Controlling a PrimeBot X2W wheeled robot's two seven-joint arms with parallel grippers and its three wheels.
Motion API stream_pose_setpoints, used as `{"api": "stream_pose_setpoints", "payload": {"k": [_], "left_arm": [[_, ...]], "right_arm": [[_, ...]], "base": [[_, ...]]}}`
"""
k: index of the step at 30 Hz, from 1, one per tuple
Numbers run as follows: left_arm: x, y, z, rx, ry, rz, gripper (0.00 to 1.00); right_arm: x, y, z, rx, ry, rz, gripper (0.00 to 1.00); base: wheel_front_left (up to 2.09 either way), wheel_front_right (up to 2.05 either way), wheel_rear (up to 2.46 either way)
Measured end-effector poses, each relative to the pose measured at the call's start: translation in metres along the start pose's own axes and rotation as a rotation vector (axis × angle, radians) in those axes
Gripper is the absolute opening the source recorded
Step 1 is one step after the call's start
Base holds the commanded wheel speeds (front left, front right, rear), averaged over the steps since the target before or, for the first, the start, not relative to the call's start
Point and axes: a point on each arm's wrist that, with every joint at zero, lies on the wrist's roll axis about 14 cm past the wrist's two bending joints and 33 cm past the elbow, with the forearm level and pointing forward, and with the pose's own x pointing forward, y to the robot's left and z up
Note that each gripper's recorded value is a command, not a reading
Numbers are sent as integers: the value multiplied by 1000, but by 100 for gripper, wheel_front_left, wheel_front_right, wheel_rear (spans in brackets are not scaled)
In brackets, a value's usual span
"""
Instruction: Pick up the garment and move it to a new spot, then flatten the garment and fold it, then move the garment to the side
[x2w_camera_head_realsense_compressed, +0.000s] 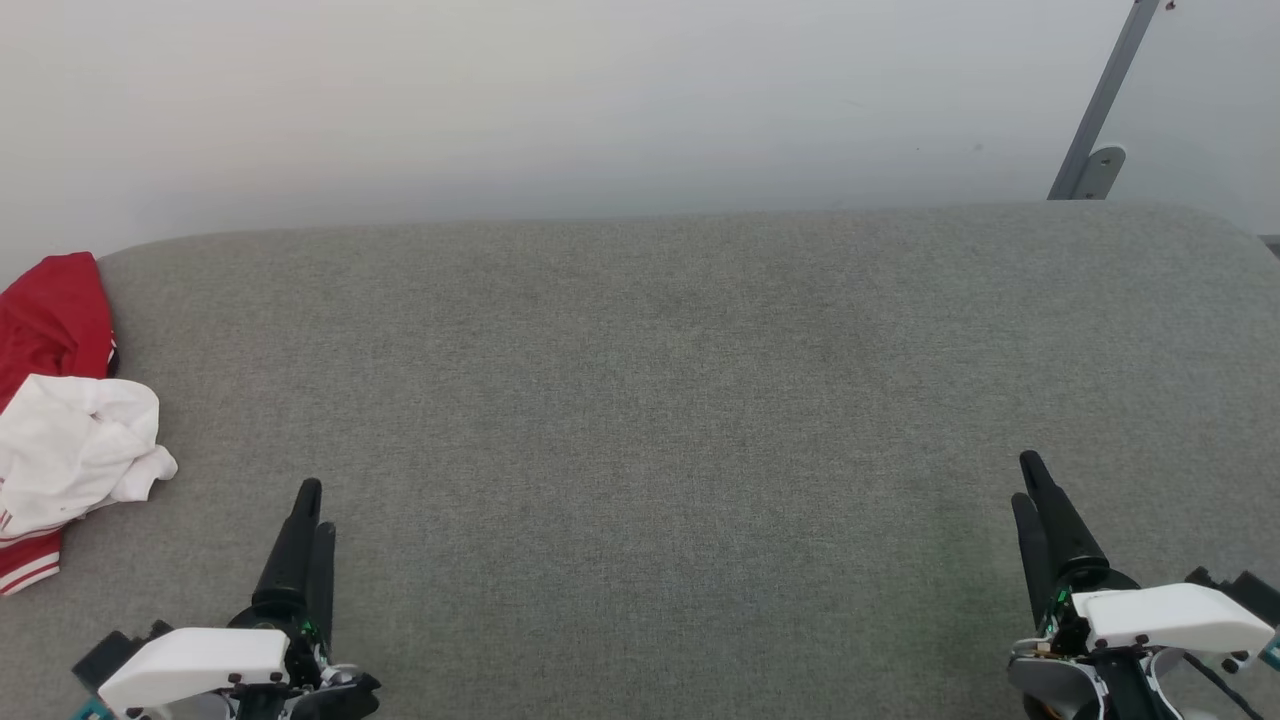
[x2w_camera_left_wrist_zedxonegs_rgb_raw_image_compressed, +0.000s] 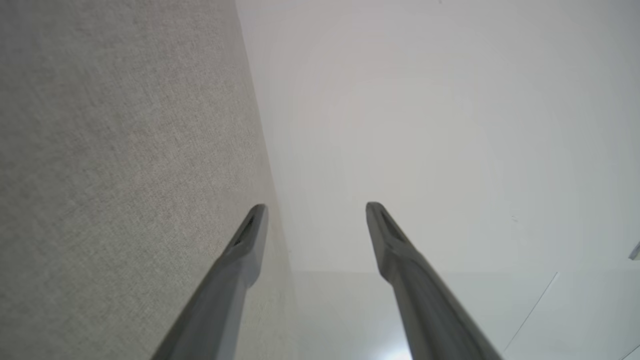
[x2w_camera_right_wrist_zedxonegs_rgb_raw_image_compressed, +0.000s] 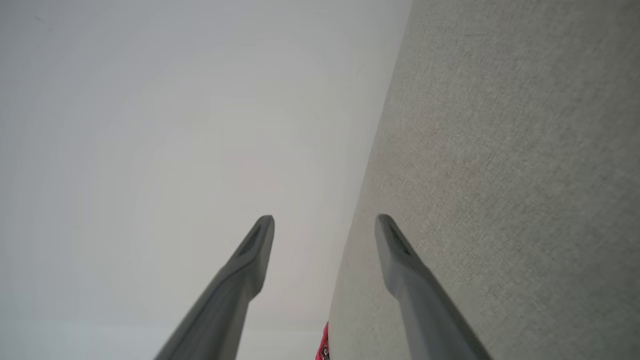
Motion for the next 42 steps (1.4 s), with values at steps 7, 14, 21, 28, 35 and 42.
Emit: {"api": "stream_pose_setpoints", "payload": {"k": [7,14,21,28,35,42], "left_arm": [[-1,2,6,159,-11,36,100],[0,-2,14,332,-27,45,100],[-1,-7,20,470,-45,38,100],[-4,-7,25,590,-63,37,100],[-6,-14,29,693,-88,2,100],[-9,-17,31,773,-103,-16,100]], "right_arm": [[3,2,0,-160,11,1,100],[5,6,-1,-329,28,9,100],[7,10,-3,-445,40,20,100],[9,16,-2,-549,37,37,100],[11,20,-3,-649,39,49,100],[11,22,-6,-733,49,60,100]], "base": [[0,0,0],[0,0,0],[0,0,0],[0,0,0],[0,0,0],[0,0,0]]}}
